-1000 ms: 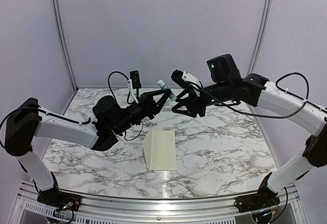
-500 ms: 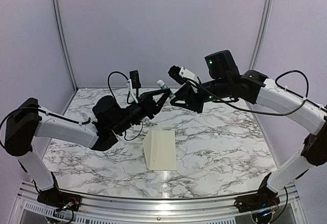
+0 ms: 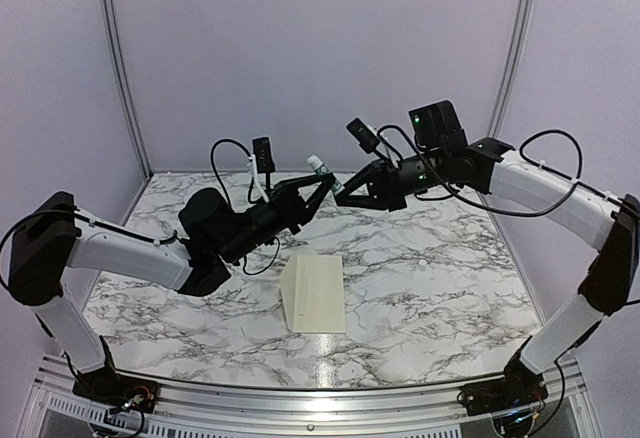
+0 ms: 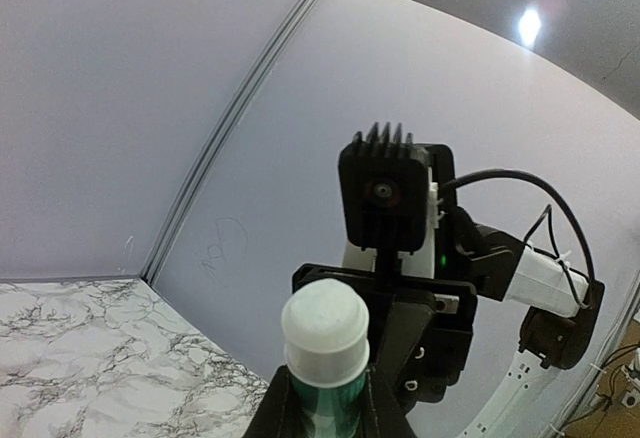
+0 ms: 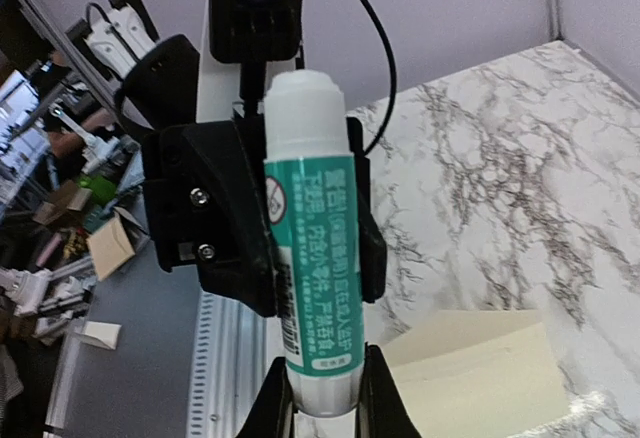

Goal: Place the letter into the envelope and seal it

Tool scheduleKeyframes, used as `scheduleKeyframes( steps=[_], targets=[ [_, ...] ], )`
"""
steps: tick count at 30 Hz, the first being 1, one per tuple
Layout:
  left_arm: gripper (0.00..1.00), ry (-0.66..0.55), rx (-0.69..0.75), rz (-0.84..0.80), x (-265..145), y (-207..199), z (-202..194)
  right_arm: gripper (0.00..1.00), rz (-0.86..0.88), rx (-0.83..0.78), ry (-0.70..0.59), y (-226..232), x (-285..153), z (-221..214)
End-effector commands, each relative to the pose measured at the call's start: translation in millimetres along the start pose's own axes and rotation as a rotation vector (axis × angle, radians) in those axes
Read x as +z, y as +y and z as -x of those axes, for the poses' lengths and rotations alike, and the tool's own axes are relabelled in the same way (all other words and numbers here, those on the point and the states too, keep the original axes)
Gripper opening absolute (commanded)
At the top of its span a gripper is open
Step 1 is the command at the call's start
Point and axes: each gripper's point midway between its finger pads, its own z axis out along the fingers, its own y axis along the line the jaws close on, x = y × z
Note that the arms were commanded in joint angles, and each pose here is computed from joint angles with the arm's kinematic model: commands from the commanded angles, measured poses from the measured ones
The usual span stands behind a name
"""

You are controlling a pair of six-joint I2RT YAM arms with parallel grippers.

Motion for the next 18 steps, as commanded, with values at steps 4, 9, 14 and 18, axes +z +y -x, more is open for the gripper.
scheduleKeyframes(
  steps=[4, 9, 14, 18],
  targets=[
    [0.0, 0.007, 0.018, -0.015, -2, -3, 2, 0.07, 0.382, 0.177, -0.112, 37, -28, 18],
    [0.0, 0.005, 0.017, -0.016, -2, -4, 2, 0.14, 0.351, 0.187, -0.119, 28, -31, 14],
    [0.0, -0.001, 0.016, -0.011, -3, -4, 4, 0.36, 0.235, 0.133, -0.113, 20, -31, 11],
    [0.0, -0.015, 0.018, 0.001, -4, -3, 8, 0.47, 0.019, 0.046, -0.08, -3, -34, 8]
  ],
)
